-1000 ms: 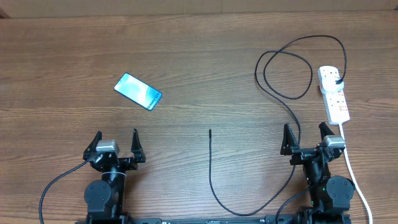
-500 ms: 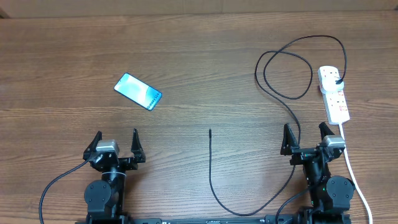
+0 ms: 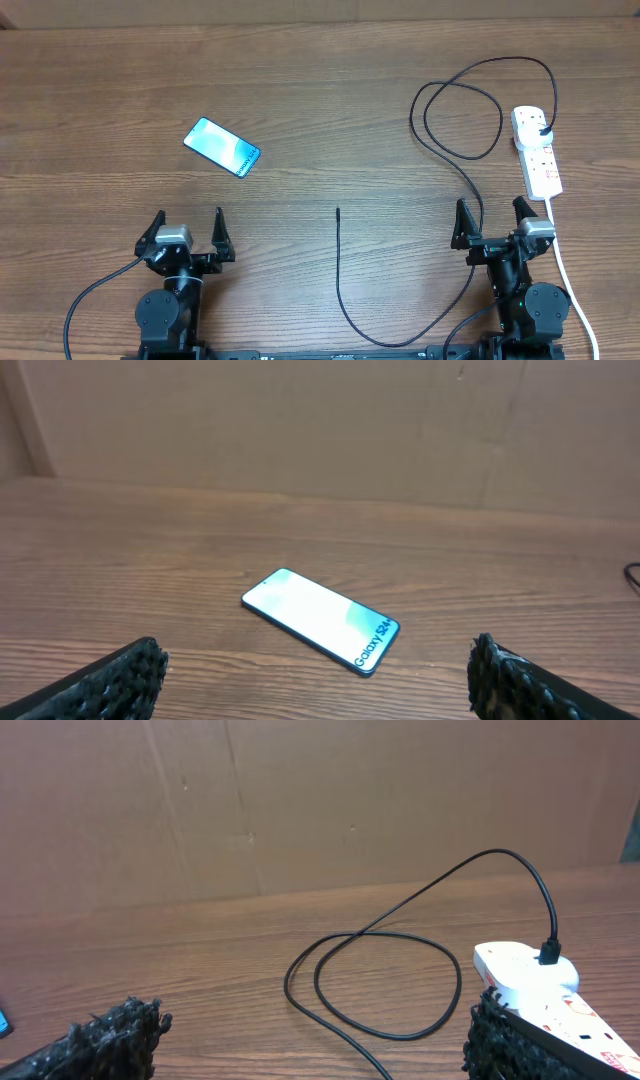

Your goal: Plug charger to phone and switch on socket

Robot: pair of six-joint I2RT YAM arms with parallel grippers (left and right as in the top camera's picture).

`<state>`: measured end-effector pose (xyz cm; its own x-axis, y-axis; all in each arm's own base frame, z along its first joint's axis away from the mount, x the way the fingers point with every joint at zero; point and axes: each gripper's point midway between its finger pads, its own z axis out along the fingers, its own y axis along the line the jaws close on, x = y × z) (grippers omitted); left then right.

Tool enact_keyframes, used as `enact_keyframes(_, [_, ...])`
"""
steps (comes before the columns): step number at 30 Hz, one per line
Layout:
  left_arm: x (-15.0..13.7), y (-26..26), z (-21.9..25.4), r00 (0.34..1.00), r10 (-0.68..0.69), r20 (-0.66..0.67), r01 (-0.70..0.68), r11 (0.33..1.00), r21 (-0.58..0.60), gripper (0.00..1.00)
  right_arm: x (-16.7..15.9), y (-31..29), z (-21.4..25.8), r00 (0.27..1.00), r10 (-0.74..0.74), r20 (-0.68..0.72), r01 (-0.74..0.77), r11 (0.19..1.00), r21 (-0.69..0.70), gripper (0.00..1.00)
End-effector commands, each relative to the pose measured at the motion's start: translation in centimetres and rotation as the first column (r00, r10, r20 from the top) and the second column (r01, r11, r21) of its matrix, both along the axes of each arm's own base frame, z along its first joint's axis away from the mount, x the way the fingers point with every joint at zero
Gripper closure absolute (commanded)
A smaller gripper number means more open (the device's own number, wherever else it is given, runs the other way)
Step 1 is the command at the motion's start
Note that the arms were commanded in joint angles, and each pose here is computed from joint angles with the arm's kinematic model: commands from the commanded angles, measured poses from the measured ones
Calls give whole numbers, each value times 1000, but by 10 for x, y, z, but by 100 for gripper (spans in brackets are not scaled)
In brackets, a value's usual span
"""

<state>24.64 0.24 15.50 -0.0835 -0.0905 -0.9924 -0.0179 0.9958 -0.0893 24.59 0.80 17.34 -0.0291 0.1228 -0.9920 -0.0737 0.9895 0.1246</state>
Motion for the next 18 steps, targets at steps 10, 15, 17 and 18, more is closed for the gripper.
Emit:
enact_keyframes(10, [-2, -8, 8, 999, -48, 10, 48, 999, 0, 0, 0, 2, -1, 1000, 11, 7, -11, 1000, -5, 0])
enact_keyframes(15, [-7, -8, 22, 999, -47, 1, 47, 999, 4, 0, 0, 2, -1, 1000, 11, 7, -11, 1000, -5, 0])
enact_keyframes(17, [-9, -6, 31, 999, -36, 3, 36, 999, 5, 0, 0, 2, -1, 1000, 11, 6, -11, 1000, -5, 0])
enact_keyframes(18, [-11, -6, 36, 999, -36, 5, 36, 999, 9, 0, 0, 2, -1, 1000, 11, 7, -11, 1000, -5, 0])
